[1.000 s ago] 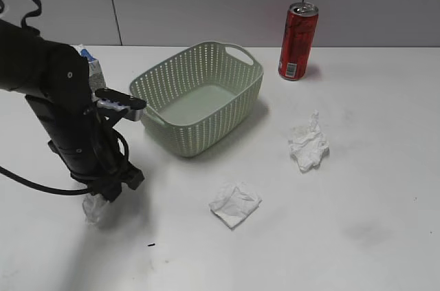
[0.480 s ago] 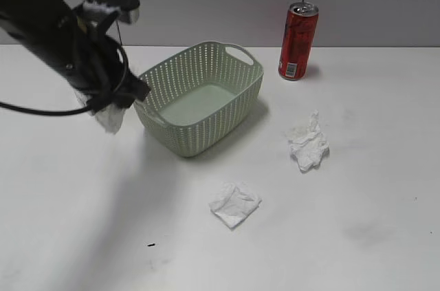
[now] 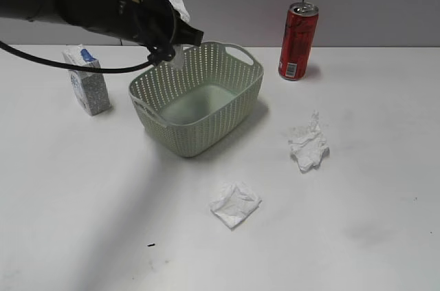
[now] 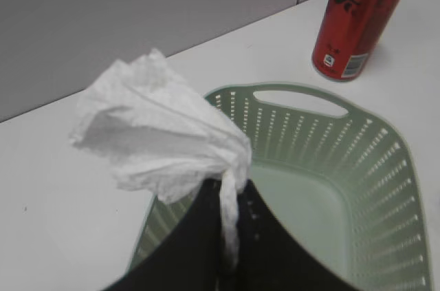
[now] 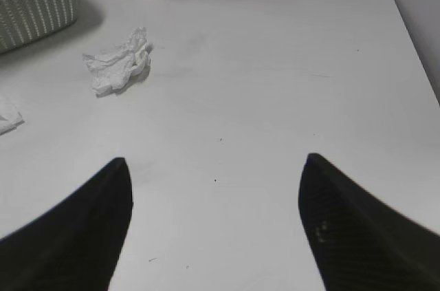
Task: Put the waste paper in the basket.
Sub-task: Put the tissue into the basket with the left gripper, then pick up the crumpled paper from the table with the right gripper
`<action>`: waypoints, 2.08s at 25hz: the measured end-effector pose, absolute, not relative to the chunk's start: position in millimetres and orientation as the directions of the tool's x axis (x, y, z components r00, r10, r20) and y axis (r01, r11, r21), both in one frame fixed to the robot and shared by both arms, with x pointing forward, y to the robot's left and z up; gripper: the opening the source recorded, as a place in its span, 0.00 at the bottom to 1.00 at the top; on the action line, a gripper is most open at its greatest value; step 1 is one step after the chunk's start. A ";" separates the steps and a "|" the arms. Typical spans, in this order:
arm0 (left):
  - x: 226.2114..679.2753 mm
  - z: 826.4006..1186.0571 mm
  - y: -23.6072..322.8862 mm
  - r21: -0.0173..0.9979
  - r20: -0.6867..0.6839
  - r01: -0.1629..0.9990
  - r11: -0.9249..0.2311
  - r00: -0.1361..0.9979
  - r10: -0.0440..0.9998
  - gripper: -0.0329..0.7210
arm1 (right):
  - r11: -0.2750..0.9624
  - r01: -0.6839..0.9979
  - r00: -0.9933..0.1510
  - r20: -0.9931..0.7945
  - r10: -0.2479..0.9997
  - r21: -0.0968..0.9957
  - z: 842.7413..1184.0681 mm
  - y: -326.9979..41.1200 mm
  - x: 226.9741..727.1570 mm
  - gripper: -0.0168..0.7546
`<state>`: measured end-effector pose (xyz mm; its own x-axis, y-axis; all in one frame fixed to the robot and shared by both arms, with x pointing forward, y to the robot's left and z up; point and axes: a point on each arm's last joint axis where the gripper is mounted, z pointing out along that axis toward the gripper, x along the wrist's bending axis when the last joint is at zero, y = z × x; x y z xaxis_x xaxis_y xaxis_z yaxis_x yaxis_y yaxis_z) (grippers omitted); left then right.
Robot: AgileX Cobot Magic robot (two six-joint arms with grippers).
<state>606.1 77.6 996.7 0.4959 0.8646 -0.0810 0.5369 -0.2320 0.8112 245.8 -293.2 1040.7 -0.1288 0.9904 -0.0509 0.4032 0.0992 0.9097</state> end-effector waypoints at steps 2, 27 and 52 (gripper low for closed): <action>609.9 983.1 75.8 0.801 -0.083 0.551 -0.233 0.488 0.869 0.05 | 0.099 0.403 -0.129 -0.051 0.990 0.910 1040.7 -293.2 245.8 0.76; 589.9 1028.9 138.8 0.448 -0.148 0.815 -0.369 0.474 0.868 0.82 | 0.114 0.613 -0.135 -0.039 0.990 0.782 1038.6 -292.2 286.3 0.76; 443.1 1080.7 264.8 0.452 -0.040 0.857 -0.246 0.295 0.954 0.81 | 0.157 0.905 -0.209 0.092 0.974 0.395 1013.0 -262.4 507.0 0.76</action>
<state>443.1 264.8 1080.7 0.2955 0.9545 -0.0404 0.8573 -0.2463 0.4521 507.0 -262.4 1013.0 -0.2091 0.9736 0.0916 0.9053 0.1573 0.3946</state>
